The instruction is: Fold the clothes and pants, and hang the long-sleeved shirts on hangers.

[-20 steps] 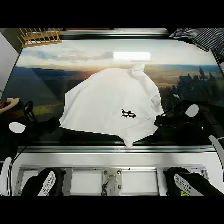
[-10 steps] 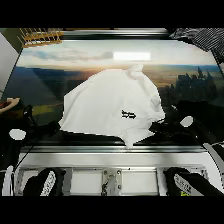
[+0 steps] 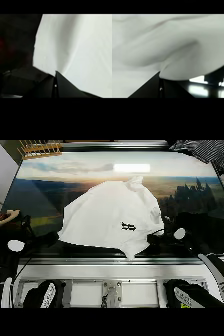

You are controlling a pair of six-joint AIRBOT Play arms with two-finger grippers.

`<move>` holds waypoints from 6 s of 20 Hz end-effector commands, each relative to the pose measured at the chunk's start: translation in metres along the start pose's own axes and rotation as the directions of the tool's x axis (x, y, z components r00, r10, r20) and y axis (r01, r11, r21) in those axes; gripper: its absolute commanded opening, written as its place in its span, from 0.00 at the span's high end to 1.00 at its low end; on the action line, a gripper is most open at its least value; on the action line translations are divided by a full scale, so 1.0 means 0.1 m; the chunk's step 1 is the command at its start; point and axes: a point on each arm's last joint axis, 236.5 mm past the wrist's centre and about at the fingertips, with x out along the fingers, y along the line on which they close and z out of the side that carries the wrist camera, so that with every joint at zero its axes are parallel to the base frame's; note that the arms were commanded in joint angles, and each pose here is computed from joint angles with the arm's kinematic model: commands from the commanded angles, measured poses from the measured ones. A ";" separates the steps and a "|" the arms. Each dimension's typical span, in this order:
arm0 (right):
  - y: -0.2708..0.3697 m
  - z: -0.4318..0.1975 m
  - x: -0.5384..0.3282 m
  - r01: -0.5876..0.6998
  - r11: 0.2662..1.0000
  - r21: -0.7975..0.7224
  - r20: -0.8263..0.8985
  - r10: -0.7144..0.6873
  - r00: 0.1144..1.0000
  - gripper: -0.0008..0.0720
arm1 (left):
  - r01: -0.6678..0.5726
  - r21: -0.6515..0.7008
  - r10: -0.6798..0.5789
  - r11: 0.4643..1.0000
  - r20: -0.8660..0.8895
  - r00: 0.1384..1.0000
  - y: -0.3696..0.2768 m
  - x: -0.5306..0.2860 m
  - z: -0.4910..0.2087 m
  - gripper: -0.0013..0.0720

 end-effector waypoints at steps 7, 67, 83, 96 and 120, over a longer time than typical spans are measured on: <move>1.14 1.59 -3.25 0.195 0.918 -0.344 0.691 0.108 0.714 0.97 | 0.047 0.322 -0.219 0.946 0.521 0.825 -1.44 -2.34 1.83 0.98; 0.12 1.34 -0.52 0.182 0.971 -0.155 0.131 -0.162 0.978 0.33 | -0.024 -0.006 0.023 1.000 -0.122 0.992 -0.08 0.73 1.59 0.31; 0.42 1.19 -1.91 0.152 0.975 -0.161 0.404 -0.075 0.912 0.33 | -0.115 -0.399 0.038 0.909 -0.197 0.980 0.79 0.60 -0.06 0.31; -0.35 -0.34 -1.05 0.117 0.989 0.091 -0.116 -0.106 0.988 0.32 | -0.149 -0.075 0.119 0.986 -0.307 0.944 0.50 0.37 -0.08 0.98; 0.41 -1.06 -0.32 -0.121 0.992 0.025 -0.262 0.124 0.957 0.97 | -0.208 -0.023 0.196 0.978 -0.247 0.949 0.65 -0.09 -0.01 0.98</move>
